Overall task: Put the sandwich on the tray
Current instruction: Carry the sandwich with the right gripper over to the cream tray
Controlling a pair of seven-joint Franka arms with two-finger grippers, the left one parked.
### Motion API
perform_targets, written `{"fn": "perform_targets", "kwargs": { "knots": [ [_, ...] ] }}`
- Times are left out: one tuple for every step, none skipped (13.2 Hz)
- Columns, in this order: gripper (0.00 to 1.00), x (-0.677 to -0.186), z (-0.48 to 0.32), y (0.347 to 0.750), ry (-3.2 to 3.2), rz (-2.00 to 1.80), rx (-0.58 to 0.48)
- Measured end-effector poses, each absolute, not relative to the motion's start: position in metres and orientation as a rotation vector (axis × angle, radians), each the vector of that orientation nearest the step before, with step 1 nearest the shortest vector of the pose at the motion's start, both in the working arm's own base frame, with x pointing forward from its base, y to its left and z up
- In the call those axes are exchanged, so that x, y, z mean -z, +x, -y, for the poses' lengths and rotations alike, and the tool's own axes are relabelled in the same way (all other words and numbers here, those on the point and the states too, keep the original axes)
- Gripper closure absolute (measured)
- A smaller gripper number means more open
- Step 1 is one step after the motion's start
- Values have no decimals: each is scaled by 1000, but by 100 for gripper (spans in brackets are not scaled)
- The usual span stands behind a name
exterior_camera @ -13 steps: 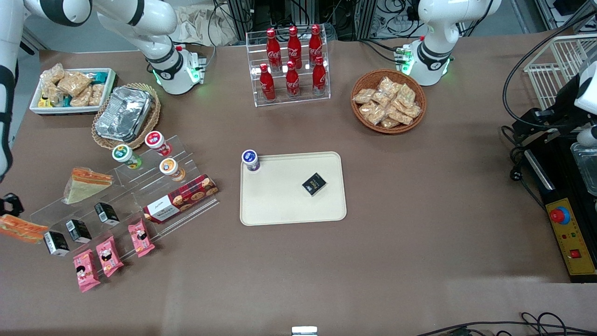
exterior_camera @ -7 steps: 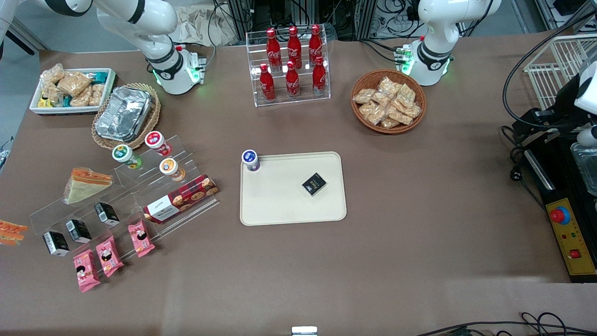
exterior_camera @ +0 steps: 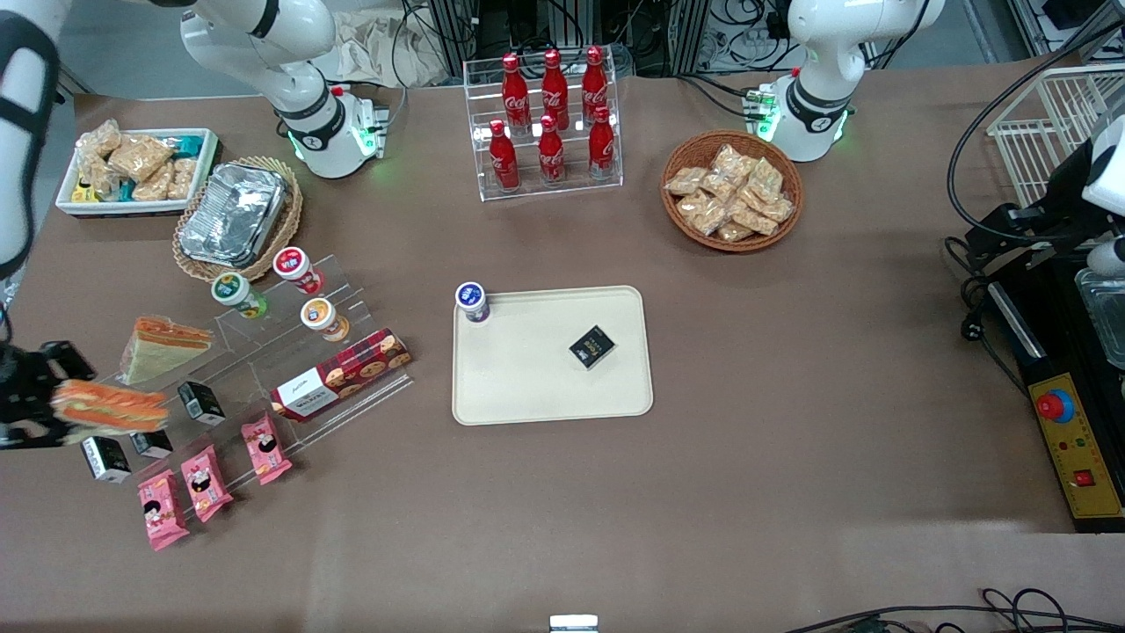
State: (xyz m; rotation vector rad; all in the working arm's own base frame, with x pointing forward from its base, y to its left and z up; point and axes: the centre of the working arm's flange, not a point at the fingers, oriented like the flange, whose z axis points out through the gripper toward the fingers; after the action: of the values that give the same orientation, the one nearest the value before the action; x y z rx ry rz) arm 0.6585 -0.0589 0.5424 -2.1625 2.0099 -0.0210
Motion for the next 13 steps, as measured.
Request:
{"fn": "perform_targets", "kwargs": {
  "knots": [
    [81,-545,35,657,-2229,-1941,6],
    [81,-547,13,655,-2318,-1842,-8],
    [81,-548,-9,651,-2445,-1688,-29],
    [81,-547,-26,647,-2579,-1495,-55],
    [81,-549,-38,643,-2670,-1334,-67],
    [81,-550,-49,641,-2723,-1222,-69],
    [81,-551,-61,639,-2756,-1145,-70],
    [81,-552,-75,637,-2784,-1075,-71],
    [81,-552,-89,635,-2813,-993,-68],
    [81,-553,-101,633,-2853,-873,-62],
    [81,-553,-112,631,-2906,-691,-50],
    [81,-552,-120,629,-2961,-477,-34],
    [81,-552,-129,627,-3023,-253,-12]
  ]
}}
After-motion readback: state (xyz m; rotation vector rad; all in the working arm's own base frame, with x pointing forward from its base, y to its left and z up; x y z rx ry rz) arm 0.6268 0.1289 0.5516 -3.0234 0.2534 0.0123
